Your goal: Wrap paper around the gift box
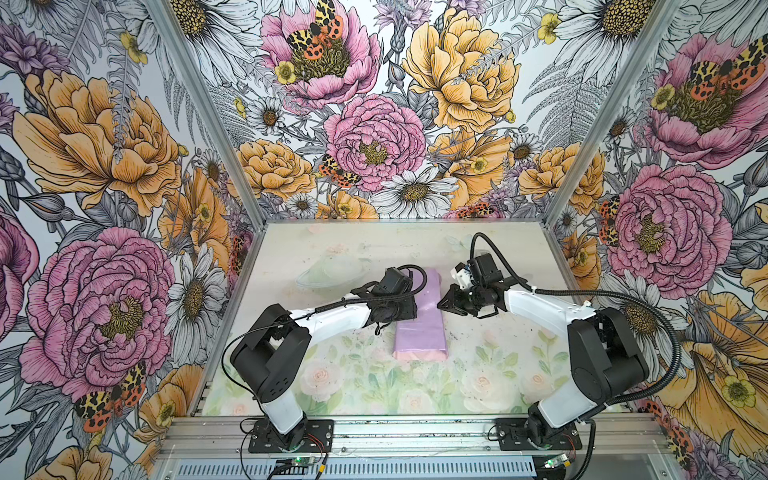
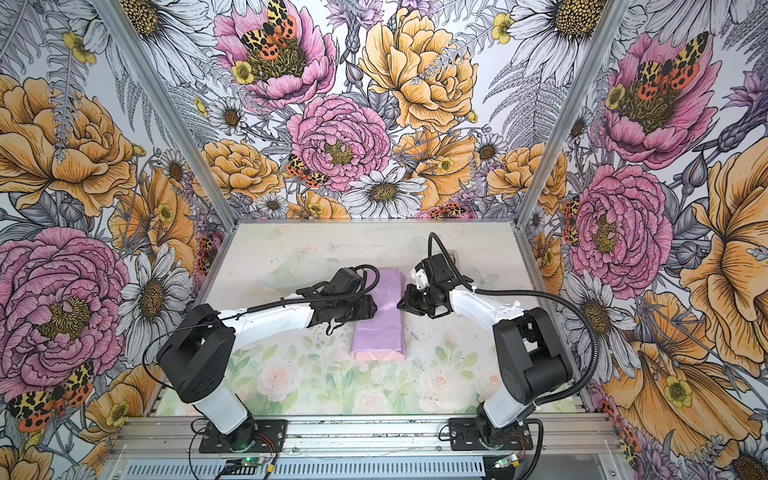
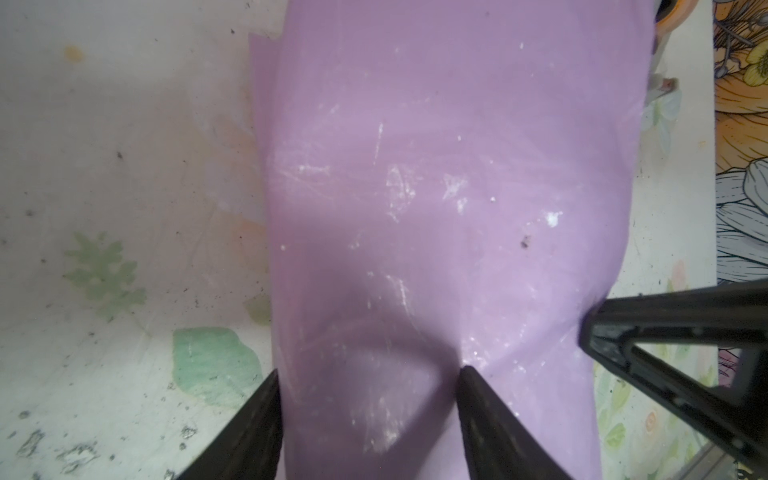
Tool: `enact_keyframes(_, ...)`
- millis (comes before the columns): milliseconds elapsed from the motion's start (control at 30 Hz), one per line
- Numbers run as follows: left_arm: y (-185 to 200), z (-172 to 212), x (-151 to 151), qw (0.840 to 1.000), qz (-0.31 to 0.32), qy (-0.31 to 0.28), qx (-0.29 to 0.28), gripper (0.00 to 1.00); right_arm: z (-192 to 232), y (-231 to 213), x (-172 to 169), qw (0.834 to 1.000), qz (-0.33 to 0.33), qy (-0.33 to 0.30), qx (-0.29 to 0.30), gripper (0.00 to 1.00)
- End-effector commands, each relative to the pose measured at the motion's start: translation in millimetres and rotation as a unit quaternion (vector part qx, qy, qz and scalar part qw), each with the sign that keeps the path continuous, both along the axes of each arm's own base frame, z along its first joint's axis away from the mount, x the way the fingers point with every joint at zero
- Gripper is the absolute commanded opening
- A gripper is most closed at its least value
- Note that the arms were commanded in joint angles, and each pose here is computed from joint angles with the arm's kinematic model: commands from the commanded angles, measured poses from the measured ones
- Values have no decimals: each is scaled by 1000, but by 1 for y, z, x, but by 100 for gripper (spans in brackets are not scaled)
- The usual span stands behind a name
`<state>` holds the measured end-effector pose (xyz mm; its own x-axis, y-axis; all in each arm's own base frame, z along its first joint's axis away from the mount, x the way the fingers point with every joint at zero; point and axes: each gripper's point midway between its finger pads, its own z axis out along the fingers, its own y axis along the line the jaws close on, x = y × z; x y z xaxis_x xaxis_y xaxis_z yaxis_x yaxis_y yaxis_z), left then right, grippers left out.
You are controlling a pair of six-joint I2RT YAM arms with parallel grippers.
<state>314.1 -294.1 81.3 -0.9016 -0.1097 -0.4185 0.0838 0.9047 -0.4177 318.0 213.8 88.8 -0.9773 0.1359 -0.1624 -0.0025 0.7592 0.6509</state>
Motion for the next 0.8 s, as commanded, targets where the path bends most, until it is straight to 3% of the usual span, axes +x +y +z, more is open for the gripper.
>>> enact_keyframes(0, 7, -14, -2, 999, -2, 7, 32, 65, -8, 5, -1, 1000, 4, 7, 10, 16)
enact_keyframes(300, 7, -16, -2, 999, -1, 8, 33, 65, -25, 3, -9, 999, 1, 32, 3, 15)
enact_keyframes(433, 7, -16, -2, 999, -1, 8, 33, 65, -16, 4, -5, 1000, -4, 20, 11, 20)
enact_keyframes(667, 7, -15, -3, 999, -2, 7, 33, 65, -12, 7, 4, 999, -21, 12, 25, 21)
enact_keyframes(767, 6, -15, -3, 999, -3, 8, 32, 65, -9, 7, 6, 999, -23, 6, 27, 27)
